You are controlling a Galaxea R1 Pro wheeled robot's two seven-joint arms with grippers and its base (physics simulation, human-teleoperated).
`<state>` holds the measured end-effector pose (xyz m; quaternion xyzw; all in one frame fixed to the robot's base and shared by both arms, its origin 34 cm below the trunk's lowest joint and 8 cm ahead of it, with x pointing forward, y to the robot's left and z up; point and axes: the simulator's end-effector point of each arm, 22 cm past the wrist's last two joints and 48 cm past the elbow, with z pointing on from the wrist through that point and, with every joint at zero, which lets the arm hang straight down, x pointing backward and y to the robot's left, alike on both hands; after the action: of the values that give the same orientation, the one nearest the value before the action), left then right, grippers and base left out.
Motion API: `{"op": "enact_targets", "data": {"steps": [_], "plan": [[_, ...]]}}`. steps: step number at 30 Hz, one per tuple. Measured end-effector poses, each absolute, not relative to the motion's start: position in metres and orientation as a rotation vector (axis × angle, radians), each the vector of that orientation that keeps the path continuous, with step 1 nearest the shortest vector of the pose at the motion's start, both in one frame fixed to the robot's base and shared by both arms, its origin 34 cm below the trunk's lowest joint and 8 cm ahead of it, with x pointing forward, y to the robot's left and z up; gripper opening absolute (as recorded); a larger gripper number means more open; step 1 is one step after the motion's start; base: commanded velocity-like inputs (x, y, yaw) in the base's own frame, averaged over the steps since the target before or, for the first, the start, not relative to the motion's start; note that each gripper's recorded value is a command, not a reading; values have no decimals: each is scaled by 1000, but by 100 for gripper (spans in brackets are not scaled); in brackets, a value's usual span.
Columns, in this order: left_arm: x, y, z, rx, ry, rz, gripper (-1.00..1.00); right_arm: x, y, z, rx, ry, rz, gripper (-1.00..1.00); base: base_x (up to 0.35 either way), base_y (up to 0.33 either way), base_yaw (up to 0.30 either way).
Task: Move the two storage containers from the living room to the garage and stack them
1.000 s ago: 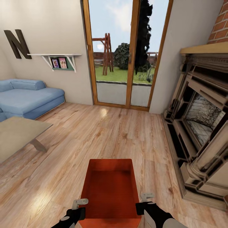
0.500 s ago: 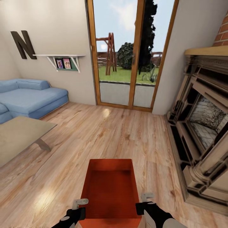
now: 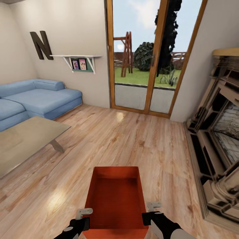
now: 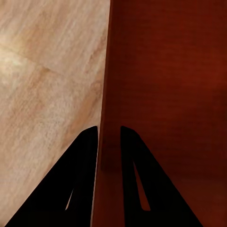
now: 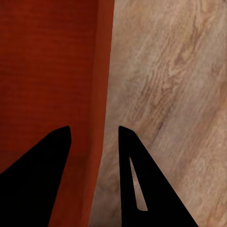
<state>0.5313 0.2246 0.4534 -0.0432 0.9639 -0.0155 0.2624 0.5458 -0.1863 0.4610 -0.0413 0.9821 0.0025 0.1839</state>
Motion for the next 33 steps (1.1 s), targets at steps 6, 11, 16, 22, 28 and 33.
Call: {"op": "enact_targets", "data": {"steps": [6,11,16,22,28,33], "plan": [[529,225,451,-117,2614,-42,-100,544,-186,458,-117,2775,8,-100,-27,0,222],[527,225,449,-118,2621,-41,-100,542,-186,456,-117,2780,8,-100,-124,0,238],[525,225,447,-119,2626,-40,-100,541,-186,455,-125,2784,7,-100,-170,0,246],[527,225,447,-107,2612,-39,-100,540,-186,453,-133,2786,6,-100,-42,0,252],[528,224,447,-102,2603,-38,-100,539,-186,451,-133,2791,6,-100,-201,0,255],[527,224,445,-102,2605,-38,-100,538,-186,450,-133,2794,7,-100,-313,0,256]]}}
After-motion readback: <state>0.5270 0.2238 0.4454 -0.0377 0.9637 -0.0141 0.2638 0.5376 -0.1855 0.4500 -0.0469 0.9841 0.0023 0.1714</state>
